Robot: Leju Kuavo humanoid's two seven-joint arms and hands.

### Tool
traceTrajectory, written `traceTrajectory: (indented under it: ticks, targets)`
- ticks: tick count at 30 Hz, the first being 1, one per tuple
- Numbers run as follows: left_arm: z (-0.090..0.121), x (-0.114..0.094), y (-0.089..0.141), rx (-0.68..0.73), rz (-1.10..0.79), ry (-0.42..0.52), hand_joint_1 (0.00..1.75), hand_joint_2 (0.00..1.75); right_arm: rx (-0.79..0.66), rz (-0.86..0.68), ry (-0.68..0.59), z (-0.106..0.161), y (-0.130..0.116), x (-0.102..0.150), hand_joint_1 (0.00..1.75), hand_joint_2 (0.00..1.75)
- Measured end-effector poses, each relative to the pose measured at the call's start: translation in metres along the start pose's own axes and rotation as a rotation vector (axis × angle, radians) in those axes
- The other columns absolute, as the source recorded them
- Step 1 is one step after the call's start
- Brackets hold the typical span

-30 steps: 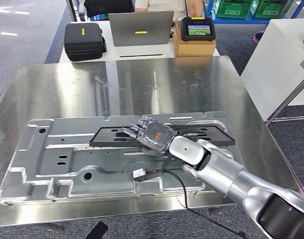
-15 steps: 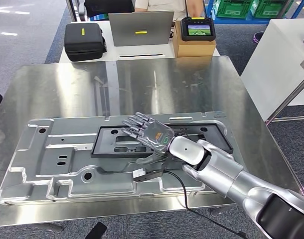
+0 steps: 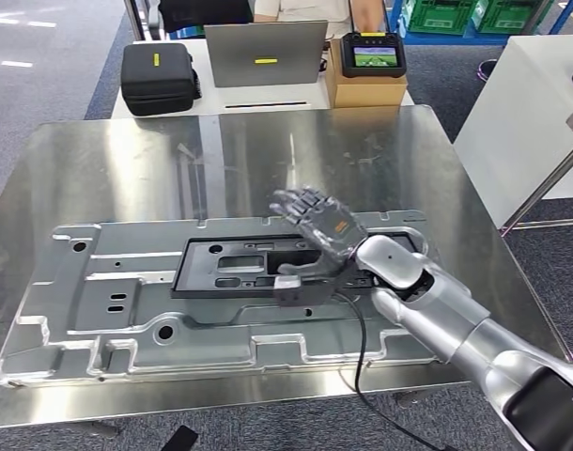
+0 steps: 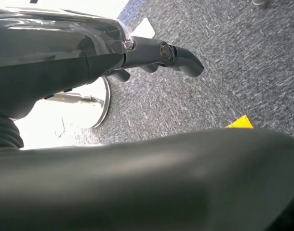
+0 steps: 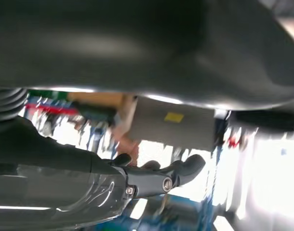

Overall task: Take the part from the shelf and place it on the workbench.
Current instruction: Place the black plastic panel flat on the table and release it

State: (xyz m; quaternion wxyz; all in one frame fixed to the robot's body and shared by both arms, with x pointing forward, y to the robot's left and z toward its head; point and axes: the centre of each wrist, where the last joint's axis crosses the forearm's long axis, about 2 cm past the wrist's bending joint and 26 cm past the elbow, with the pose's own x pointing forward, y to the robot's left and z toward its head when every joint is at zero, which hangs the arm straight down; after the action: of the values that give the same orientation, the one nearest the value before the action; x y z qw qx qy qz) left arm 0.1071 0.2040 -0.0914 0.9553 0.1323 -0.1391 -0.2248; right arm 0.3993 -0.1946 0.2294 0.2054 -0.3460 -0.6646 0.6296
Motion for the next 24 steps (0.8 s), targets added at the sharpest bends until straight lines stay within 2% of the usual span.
traceTrajectory:
  ticks: [8,12,16,24]
  targets:
    - [0.0,-0.008,-0.003,-0.007,0.022,0.016,0.0,0.0,-0.448,0.151,0.149,0.015,-0.091,-0.043,0.0,0.0]
    - [0.0,-0.01,-0.003,-0.008,0.03,0.024,0.0,0.0,-0.577,0.178,0.184,0.029,-0.122,-0.054,0.0,0.0]
    - [0.0,-0.012,-0.003,-0.008,0.033,0.023,0.0,0.0,-0.638,0.193,0.201,0.041,-0.136,-0.059,0.0,0.0]
    - [0.0,-0.012,-0.002,-0.007,0.036,0.021,0.0,0.0,-0.648,0.199,0.212,0.05,-0.135,-0.061,0.0,0.0]
